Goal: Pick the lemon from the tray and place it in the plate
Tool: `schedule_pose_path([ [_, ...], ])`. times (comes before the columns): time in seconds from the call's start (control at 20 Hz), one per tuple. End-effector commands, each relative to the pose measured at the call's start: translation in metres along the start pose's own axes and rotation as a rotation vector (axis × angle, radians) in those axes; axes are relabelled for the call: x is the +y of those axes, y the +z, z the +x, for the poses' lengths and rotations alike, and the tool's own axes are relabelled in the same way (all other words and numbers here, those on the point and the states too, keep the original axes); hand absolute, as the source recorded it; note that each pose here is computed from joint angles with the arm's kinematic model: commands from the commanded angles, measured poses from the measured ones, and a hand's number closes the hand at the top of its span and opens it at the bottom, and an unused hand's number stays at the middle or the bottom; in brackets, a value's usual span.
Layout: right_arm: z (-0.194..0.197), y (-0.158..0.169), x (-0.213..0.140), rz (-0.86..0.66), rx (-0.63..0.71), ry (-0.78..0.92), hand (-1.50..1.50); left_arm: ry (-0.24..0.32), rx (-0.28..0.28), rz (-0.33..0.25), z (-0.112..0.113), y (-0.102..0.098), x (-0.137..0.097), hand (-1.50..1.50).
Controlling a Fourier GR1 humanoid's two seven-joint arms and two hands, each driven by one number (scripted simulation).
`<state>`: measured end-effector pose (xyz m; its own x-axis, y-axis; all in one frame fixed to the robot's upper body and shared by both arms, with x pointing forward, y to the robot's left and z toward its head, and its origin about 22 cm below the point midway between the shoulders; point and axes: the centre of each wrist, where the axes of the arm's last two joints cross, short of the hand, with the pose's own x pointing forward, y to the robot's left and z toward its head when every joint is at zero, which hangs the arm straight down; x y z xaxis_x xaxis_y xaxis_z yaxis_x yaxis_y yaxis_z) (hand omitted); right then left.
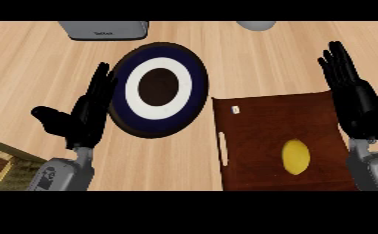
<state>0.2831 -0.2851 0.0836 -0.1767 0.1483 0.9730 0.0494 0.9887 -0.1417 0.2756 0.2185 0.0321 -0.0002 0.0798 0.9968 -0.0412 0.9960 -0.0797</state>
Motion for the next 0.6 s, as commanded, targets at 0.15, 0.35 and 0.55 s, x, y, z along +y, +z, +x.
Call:
schedule_pose_path([
  [0.15,-0.003,-0.013,0.077,0.088,-0.071,0.194,1.50,-0.221,-0.176,-0.064,0.052,-0.028,0.017,0.00],
  [0.35,-0.060,0.009,-0.017,-0.012,0.155,0.816,1.50,-0.277,-0.193,-0.095,0.056,-0.022,0.027,0.00],
  [0.55,-0.102,0.037,0.080,-0.258,0.154,0.675,-1.50,-0.300,-0.196,-0.120,0.072,-0.023,0.044,0.00],
])
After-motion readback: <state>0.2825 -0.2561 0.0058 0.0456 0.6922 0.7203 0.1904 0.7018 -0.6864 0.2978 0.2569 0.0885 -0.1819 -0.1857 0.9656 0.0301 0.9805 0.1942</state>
